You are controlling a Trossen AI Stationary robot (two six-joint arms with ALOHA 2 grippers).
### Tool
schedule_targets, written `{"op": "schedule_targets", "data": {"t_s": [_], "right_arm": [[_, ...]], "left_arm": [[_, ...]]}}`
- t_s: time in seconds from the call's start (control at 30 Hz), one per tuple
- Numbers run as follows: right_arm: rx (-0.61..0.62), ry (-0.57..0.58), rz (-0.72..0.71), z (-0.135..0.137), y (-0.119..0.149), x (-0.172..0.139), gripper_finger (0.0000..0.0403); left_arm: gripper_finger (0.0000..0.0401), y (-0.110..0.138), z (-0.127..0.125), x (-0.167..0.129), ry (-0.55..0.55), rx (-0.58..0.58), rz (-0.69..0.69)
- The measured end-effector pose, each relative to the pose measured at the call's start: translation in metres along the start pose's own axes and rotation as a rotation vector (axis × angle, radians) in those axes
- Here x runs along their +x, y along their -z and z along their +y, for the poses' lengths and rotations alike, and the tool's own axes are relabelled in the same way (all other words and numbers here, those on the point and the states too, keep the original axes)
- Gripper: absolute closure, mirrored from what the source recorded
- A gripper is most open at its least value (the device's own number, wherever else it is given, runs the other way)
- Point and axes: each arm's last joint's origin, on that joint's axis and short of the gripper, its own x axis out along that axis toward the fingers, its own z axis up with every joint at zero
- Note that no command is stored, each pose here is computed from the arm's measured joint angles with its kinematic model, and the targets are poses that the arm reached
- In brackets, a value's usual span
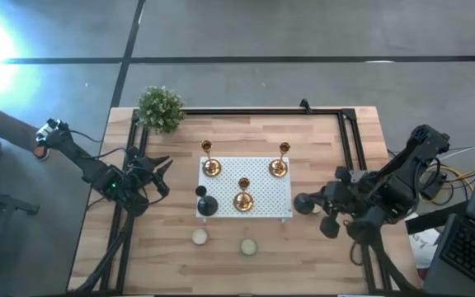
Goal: Pick & Place candle stick holders
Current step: Put the black candle holder on the shelf
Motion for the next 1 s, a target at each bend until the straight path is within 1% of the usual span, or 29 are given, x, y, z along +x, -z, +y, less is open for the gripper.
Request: {"op": "schedule_targets", "data": {"t_s": [0.2, 0.4, 0.57, 0.63, 0.77, 1.0], "right_arm": [[-0.082, -0.036, 0.045, 0.005, -0.014, 0.025, 0.0392], [-0.097, -0.059, 0.085, 0.002, -0.025, 0.043, 0.0392], [-0.127, -0.128, 0.094, 0.006, -0.034, 0.059, 0.0392], [-0.142, -0.135, 0.117, 0.006, -0.035, 0.066, 0.0392], [-0.165, -0.112, 0.135, 0.007, -0.036, 0.078, 0.0392], [-0.169, -0.131, 0.168, 0.007, -0.036, 0.089, 0.0392]], "left_arm": [[0.0318, 0.0, 0.0, 0.0, 0.001, -0.006, -0.001], [0.0318, 0.0, 0.0, 0.0, 0.002, -0.001, 0.001], [0.0318, 0.0, 0.0, 0.0, 0.002, -0.001, 0.002], [0.0318, 0.0, 0.0, 0.0, 0.002, -0.001, 0.002], [0.0318, 0.0, 0.0, 0.0, 0.003, 0.0, 0.002], [0.0318, 0.0, 0.0, 0.0, 0.004, 0.001, 0.004]]}}
